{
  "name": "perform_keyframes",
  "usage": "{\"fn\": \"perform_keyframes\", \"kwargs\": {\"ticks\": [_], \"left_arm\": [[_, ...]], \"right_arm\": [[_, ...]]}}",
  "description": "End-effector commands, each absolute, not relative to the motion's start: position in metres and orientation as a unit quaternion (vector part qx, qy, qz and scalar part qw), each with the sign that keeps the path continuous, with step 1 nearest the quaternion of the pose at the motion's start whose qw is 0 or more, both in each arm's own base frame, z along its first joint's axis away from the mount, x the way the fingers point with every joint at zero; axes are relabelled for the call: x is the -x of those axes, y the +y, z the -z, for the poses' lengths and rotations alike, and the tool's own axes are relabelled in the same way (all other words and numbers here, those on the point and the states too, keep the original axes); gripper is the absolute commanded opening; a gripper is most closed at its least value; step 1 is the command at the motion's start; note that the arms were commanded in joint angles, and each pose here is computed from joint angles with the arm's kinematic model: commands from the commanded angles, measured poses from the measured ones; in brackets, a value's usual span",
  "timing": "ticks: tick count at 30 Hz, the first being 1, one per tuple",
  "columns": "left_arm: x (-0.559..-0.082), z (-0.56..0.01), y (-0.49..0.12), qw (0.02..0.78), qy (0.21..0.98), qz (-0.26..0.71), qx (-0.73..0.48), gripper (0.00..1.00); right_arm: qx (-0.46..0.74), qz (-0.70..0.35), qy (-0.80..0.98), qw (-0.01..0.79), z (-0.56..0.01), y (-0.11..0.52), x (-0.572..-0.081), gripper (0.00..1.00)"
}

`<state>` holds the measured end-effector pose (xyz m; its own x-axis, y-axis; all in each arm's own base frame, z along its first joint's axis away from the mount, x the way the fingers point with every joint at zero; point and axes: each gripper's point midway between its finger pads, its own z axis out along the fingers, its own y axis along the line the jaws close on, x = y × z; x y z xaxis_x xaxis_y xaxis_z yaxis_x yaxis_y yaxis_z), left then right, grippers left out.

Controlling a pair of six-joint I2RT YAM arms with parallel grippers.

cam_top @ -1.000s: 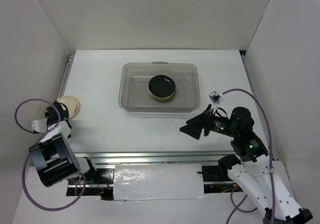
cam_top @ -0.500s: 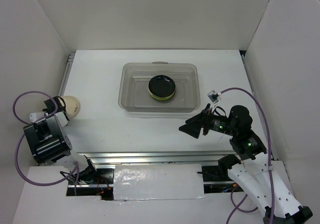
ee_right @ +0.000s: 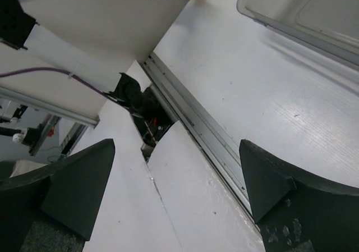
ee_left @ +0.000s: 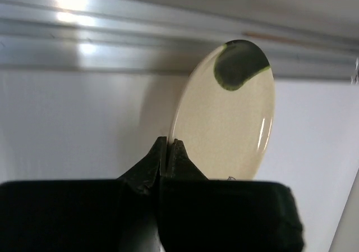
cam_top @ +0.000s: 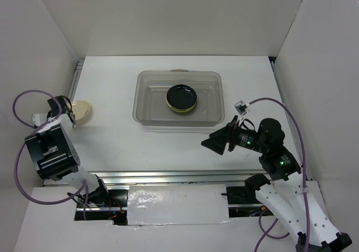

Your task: Place the plates into the plastic bin on the countertop

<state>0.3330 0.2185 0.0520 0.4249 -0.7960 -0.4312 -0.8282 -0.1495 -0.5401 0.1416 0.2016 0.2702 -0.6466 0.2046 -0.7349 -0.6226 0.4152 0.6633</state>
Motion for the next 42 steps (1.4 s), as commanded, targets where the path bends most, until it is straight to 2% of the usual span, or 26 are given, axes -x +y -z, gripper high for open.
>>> {"fn": "perform_keyframes", "kwargs": {"ticks": [1,2,4,7,8,9,10,11,12,13,14,18,24,30,31,33,35,39,41,42], "left_arm": [[-0.359,-0.128,0.177,0.410,0.595,-0.002,0.691,0.00],[-0.364,-0.153,0.171,0.443,0.606,-0.007,0.661,0.00],[-0.391,-0.222,0.134,0.523,0.629,0.045,0.574,0.00],[-0.423,-0.275,0.068,0.552,0.684,0.121,0.461,0.00],[-0.440,-0.266,0.038,0.529,0.722,0.158,0.418,0.00],[-0.456,-0.283,0.001,0.525,0.748,0.194,0.357,0.00],[-0.465,-0.280,-0.023,0.506,0.769,0.213,0.328,0.00],[-0.484,-0.250,-0.051,0.466,0.804,0.219,0.297,0.00],[-0.486,-0.241,-0.098,0.432,0.832,0.247,0.246,0.00],[-0.493,-0.253,-0.116,0.429,0.842,0.248,0.215,0.00],[-0.502,-0.223,-0.133,0.396,0.864,0.235,0.204,0.00],[-0.502,-0.204,-0.197,0.389,0.877,0.238,0.150,0.00],[-0.489,-0.171,-0.238,0.368,0.892,0.240,0.103,0.00],[-0.484,-0.150,-0.243,0.350,0.899,0.243,0.097,0.00],[-0.484,-0.147,-0.243,0.346,0.901,0.242,0.097,0.10],[-0.482,-0.145,-0.242,0.344,0.904,0.233,0.100,0.39],[-0.479,-0.155,-0.243,0.354,0.902,0.229,0.097,0.99],[-0.464,-0.208,-0.244,0.395,0.884,0.240,0.065,0.99],[-0.436,-0.257,-0.237,0.432,0.878,0.203,0.047,0.99],[-0.431,-0.267,-0.214,0.456,0.877,0.139,0.058,0.99]], "right_arm": [[0.146,-0.504,0.730,0.437,-0.295,0.196,-0.145,1.00],[0.140,-0.498,0.734,0.439,-0.295,0.194,-0.147,1.00],[0.109,-0.474,0.746,0.455,-0.297,0.185,-0.154,1.00],[0.063,-0.441,0.753,0.484,-0.303,0.169,-0.165,1.00],[0.051,-0.437,0.753,0.490,-0.308,0.166,-0.166,1.00],[0.028,-0.420,0.760,0.495,-0.306,0.159,-0.172,1.00],[0.015,-0.413,0.764,0.495,-0.306,0.155,-0.175,1.00],[0.002,-0.411,0.763,0.499,-0.311,0.153,-0.176,1.00],[-0.010,-0.402,0.767,0.500,-0.310,0.148,-0.177,1.00],[-0.017,-0.399,0.767,0.502,-0.312,0.146,-0.178,1.00],[-0.021,-0.399,0.765,0.505,-0.317,0.144,-0.177,1.00],[-0.029,-0.387,0.767,0.511,-0.320,0.136,-0.173,1.00],[-0.022,-0.384,0.769,0.510,-0.322,0.136,-0.170,1.00],[-0.011,-0.394,0.765,0.509,-0.324,0.140,-0.169,1.00],[-0.010,-0.396,0.766,0.506,-0.323,0.141,-0.168,1.00],[-0.006,-0.399,0.765,0.506,-0.324,0.142,-0.168,1.00],[0.001,-0.404,0.764,0.503,-0.324,0.145,-0.167,1.00],[0.013,-0.396,0.764,0.510,-0.326,0.143,-0.166,1.00],[0.002,-0.365,0.773,0.519,-0.329,0.132,-0.168,1.00],[-0.010,-0.342,0.780,0.525,-0.328,0.124,-0.173,1.00]]}}
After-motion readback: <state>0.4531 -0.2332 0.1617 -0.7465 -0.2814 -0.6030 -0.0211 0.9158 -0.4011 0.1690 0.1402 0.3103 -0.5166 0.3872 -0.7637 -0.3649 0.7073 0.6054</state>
